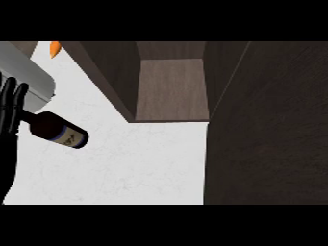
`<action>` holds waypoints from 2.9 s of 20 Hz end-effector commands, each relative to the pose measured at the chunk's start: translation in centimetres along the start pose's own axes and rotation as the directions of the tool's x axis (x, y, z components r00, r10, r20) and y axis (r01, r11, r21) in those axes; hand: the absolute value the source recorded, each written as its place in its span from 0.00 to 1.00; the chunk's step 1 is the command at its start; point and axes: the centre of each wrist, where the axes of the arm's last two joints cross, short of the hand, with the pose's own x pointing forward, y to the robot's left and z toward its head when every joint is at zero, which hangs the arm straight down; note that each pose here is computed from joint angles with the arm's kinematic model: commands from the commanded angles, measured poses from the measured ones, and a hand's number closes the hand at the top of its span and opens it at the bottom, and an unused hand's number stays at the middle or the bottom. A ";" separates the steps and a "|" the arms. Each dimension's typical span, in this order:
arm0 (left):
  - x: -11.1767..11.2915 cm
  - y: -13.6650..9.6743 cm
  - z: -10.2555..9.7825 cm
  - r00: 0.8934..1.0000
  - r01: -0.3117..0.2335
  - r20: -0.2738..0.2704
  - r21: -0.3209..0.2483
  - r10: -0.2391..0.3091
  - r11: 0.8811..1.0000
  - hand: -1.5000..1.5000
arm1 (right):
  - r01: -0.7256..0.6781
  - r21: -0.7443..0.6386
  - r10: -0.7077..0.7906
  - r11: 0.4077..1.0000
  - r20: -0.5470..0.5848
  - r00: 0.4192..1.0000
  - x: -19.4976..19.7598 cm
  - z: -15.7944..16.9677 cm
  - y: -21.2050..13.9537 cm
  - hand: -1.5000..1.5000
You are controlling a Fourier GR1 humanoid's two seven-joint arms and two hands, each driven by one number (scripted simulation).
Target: Pick up the wine, place it into the cabinet and close the cabinet
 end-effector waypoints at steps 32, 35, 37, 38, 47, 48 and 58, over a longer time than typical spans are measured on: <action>9.9 -1.5 -4.8 0.881 -0.408 -0.369 -0.274 0.297 0.871 0.00 | 0.246 0.293 -0.224 0.924 -0.106 0.969 12.5 7.7 1.9 0.00; 10.1 -2.2 -4.7 0.869 -0.424 -0.383 -0.251 0.313 0.870 0.00 | 0.264 0.284 -0.237 0.922 -0.126 0.963 13.0 7.3 2.7 0.00; 12.2 -1.8 -3.1 0.887 -0.393 -0.362 -0.269 0.286 0.880 0.00 | 0.235 0.295 -0.212 0.926 -0.107 0.971 12.8 7.4 2.2 0.00; 11.4 0.2 -4.5 0.895 -0.370 -0.352 -0.244 0.274 0.896 0.00 | 0.248 0.282 -0.224 0.927 -0.113 0.968 13.2 7.4 2.3 0.00; 11.4 1.4 -4.4 0.894 -0.355 -0.357 -0.199 0.270 0.913 0.00 | 0.250 0.285 -0.226 0.925 -0.114 0.967 14.2 6.8 2.4 0.00; 12.3 1.3 -4.4 0.898 -0.347 -0.352 -0.195 0.265 0.917 0.00 | 0.237 0.286 -0.216 0.929 -0.103 0.971 14.0 6.8 2.0 0.00; 11.9 5.5 -7.3 0.921 -0.275 -0.323 -0.136 0.220 0.952 0.00 | 0.240 0.299 -0.215 0.923 -0.116 0.970 13.4 6.8 2.6 0.00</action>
